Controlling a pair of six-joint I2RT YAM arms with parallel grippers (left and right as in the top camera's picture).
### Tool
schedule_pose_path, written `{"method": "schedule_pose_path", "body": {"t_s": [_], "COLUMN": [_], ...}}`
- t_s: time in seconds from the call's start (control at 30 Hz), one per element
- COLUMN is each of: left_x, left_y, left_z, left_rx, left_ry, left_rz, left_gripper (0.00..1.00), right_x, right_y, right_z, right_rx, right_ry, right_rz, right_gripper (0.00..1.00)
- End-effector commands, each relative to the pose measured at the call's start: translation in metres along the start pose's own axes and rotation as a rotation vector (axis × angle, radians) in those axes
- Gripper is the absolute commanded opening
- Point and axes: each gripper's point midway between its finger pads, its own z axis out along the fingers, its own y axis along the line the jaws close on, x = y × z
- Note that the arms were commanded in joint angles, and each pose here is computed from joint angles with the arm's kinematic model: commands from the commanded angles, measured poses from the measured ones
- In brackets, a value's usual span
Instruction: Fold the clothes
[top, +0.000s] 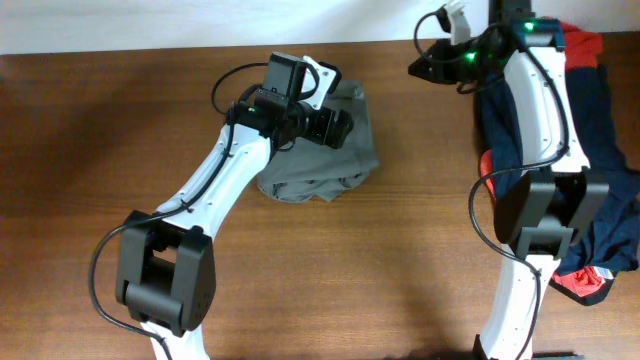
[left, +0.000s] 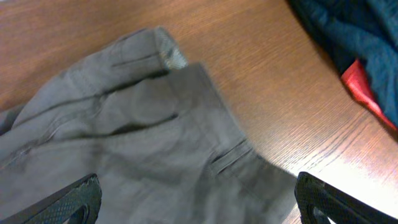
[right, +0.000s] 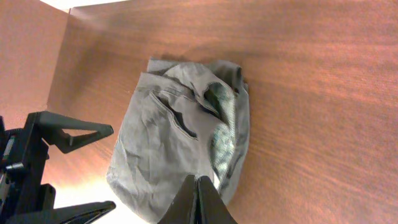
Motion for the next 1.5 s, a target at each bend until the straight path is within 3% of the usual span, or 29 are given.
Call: {"method": "schedule_pose_path", "body": {"t_s": [0.0, 0.13, 0.2, 0.3, 0.4, 0.5, 1.0, 1.17, 1.2, 1.3, 1.37, 1.47], "left_x": [-0.013, -0.04, -0.047, -0.032, -0.01, 0.008, 0.022, 0.024, 0.024, 0.024, 0.025, 0.025], "left_y": [0.002, 0.037, 0.061, 0.1, 0.128, 0.149, 0.163, 0.163, 0.163, 0.163, 0.166, 0.167], "left_z": [-0.005, -0.047, -0.08, -0.116, -0.128, -0.138, -0.144, -0.144, -0.144, -0.144, -0.145, -0.145], "left_rx": [0.017, -0.041, -0.086, -0.16, -0.207, -0.268, -0.354, -0.353, -0.353, -0.355, -0.375, -0.378], "left_ry": [-0.036, -0.104, -0.136, -0.113, -0.059, -0.014, 0.038, 0.044, 0.045, 0.045, 0.048, 0.049], "left_rz": [-0.028, -0.111, -0.146, -0.231, -0.295, -0.344, -0.321, -0.322, -0.322, -0.322, -0.322, -0.321], "left_gripper": [0.99, 0.99, 0.99, 0.99, 0.99, 0.99, 0.99, 0.99, 0.99, 0.99, 0.99, 0.99], "right_x": [0.002, 0.015, 0.026, 0.048, 0.064, 0.081, 0.121, 0.128, 0.131, 0.136, 0.136, 0.137], "right_y": [0.005, 0.006, 0.007, 0.007, 0.005, -0.003, -0.046, -0.048, -0.052, -0.053, -0.052, -0.046], "right_z": [-0.006, 0.007, 0.021, 0.049, 0.069, 0.089, 0.15, 0.171, 0.176, 0.182, 0.183, 0.185], "right_rx": [-0.02, 0.029, 0.067, 0.133, 0.147, 0.145, 0.166, 0.176, 0.197, 0.207, 0.206, 0.177], "right_ry": [0.005, 0.064, 0.113, 0.198, 0.245, 0.282, 0.312, 0.325, 0.331, 0.343, 0.342, 0.344], "right_rz": [0.002, -0.039, -0.085, -0.114, -0.123, -0.096, -0.04, -0.06, -0.054, -0.06, -0.065, -0.061], "right_gripper": [0.04, 0.08, 0.19, 0.64, 0.77, 0.8, 0.79, 0.57, 0.44, 0.27, 0.25, 0.13]}}
